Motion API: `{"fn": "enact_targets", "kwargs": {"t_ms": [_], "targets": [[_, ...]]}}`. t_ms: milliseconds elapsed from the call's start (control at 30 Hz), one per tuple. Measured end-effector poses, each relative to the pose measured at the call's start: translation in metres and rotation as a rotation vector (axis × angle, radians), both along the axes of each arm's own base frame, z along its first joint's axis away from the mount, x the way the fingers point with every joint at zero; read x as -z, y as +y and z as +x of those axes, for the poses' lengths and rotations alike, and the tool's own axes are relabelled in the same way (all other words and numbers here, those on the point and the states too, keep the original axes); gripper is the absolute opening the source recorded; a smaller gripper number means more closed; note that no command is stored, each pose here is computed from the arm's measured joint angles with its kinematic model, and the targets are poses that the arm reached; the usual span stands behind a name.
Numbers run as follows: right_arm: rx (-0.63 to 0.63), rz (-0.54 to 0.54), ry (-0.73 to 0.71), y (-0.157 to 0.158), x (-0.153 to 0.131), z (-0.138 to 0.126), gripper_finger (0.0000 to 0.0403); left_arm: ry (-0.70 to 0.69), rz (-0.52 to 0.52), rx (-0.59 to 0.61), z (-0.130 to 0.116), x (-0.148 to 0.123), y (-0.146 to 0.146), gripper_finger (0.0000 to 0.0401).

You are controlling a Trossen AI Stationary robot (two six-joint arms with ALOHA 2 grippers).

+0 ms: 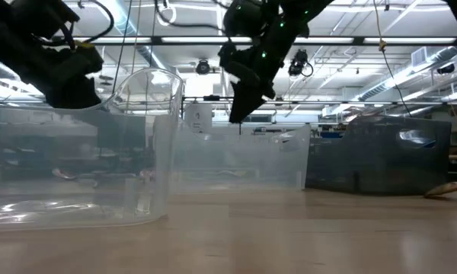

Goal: Sort silverware by color (type)
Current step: Put the blue spoon into the top transparent bin

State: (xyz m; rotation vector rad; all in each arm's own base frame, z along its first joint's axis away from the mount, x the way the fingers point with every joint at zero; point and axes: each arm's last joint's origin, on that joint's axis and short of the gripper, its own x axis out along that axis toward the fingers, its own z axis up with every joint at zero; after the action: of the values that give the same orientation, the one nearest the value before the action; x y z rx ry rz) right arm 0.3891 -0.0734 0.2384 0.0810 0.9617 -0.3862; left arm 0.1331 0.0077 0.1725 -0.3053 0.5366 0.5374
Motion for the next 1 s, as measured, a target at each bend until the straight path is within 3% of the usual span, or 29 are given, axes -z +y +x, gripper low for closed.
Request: {"fn": "enact_targets", "kwargs": {"t_ms": [233, 367, 800, 1000], "targets": [[-0.004, -0.049, -0.131, 0.009, -0.016, -0.016, 0.0107, 0.061, -0.034, -0.03, 0.015, -0.006, -0.001, 0.0144], [-0.028, -0.091, -0.152, 0.014, -0.021, -0.024, 0.0107, 0.113, 0.01, -0.014, 0.022, -0.003, 0.0, 0.0144], [-0.035, -0.165, -0.276, 0.01, -0.012, -0.061, 0.0107, 0.031, 0.09, -0.093, 0.056, 0.007, 0.02, 0.0144], [-0.054, -0.162, -0.369, 0.003, -0.012, -0.077, 0.0107, 0.03, 0.021, -0.108, 0.063, 0.013, 0.043, 0.0144]]}}
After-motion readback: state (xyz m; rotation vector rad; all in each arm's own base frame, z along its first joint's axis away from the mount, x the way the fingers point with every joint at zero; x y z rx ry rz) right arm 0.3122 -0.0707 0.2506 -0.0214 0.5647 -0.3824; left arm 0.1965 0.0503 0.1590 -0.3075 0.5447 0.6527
